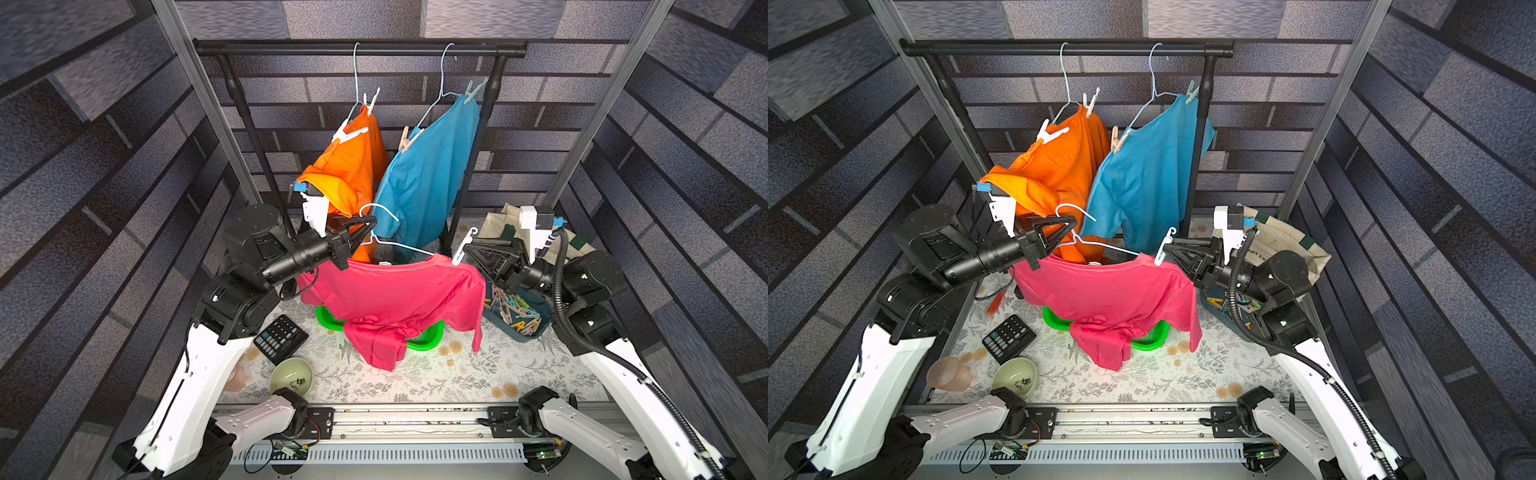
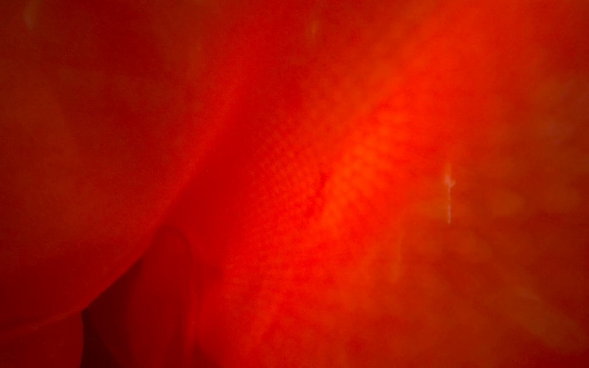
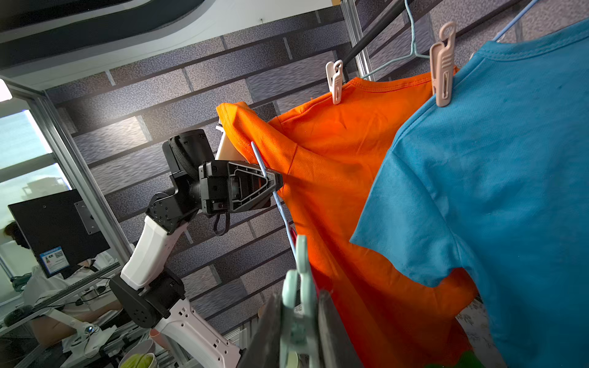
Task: Use clothespins to secure the t-shirt on both sides of the hanger
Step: Clamp the T-shirt on the hanger, then pick up the clothespin from the storage box.
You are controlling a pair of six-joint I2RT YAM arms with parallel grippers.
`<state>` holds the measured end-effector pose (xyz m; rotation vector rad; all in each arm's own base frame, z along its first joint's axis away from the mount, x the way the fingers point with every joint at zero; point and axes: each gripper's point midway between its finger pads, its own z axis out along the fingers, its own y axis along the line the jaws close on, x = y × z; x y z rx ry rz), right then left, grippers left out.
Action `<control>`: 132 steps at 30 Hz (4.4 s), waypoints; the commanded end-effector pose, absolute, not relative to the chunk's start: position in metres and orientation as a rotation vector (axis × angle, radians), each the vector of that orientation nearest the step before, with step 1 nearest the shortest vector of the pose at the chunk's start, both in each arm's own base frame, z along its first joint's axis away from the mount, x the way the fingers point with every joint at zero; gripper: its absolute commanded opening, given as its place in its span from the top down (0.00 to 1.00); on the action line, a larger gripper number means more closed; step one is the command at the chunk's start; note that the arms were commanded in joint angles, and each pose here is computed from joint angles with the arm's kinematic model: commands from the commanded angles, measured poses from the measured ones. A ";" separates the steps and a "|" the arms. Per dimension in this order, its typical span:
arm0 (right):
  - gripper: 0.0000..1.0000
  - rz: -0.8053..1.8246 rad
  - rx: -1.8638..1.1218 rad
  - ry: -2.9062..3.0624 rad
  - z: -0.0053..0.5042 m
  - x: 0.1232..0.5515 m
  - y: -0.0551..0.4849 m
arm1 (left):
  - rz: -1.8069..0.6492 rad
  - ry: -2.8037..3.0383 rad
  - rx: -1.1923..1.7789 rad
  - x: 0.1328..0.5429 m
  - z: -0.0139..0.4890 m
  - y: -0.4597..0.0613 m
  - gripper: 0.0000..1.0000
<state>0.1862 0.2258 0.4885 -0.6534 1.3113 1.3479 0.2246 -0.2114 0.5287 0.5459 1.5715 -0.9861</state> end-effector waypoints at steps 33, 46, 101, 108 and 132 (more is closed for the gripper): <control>1.00 1.324 -0.807 1.354 0.465 0.174 0.235 | -1.053 1.473 0.521 0.220 0.557 -0.204 1.00; 0.24 1.202 -0.616 1.477 0.440 0.213 0.227 | -0.913 1.570 0.310 0.253 0.545 -0.180 1.00; 0.64 -0.021 0.397 2.729 0.040 0.400 0.028 | -0.161 1.448 -0.816 0.339 0.478 -0.045 1.00; 0.65 0.107 0.441 2.737 0.031 0.406 0.042 | -0.171 1.465 -0.802 0.345 0.477 -0.051 1.00; 0.68 0.074 0.519 2.767 0.019 0.381 0.026 | -0.196 1.497 -0.779 0.349 0.474 -0.062 1.00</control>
